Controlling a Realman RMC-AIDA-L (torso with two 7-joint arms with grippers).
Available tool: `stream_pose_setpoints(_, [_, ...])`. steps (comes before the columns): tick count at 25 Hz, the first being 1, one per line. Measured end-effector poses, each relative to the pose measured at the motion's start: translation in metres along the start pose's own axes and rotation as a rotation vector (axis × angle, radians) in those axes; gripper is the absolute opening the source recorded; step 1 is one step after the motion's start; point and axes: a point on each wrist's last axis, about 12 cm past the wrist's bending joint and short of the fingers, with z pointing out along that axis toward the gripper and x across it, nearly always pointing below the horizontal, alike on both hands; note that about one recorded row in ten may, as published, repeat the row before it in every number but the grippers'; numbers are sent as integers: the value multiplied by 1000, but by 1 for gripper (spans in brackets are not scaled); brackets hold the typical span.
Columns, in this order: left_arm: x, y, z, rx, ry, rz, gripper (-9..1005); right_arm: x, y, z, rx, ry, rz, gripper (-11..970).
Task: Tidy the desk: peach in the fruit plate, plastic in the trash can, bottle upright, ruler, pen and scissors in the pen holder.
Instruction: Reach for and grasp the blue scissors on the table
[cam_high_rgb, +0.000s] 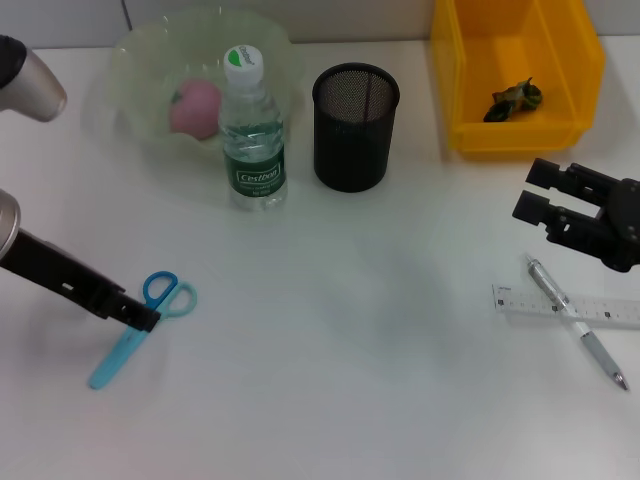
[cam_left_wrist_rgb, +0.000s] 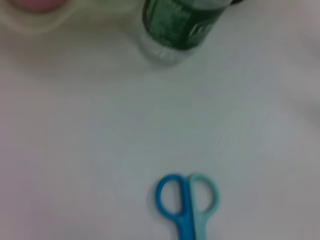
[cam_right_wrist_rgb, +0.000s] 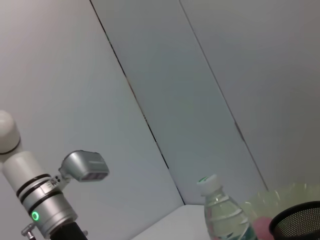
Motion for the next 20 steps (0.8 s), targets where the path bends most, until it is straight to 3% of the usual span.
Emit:
stream_pose_setpoints(5, [-6, 2, 9, 0, 64, -60, 694, -1, -3, 4, 6, 0, -3, 704])
stream_pose_setpoints(20, [-24, -7, 19, -42, 98, -127, 695, 4, -4, 8, 45, -1, 10, 704])
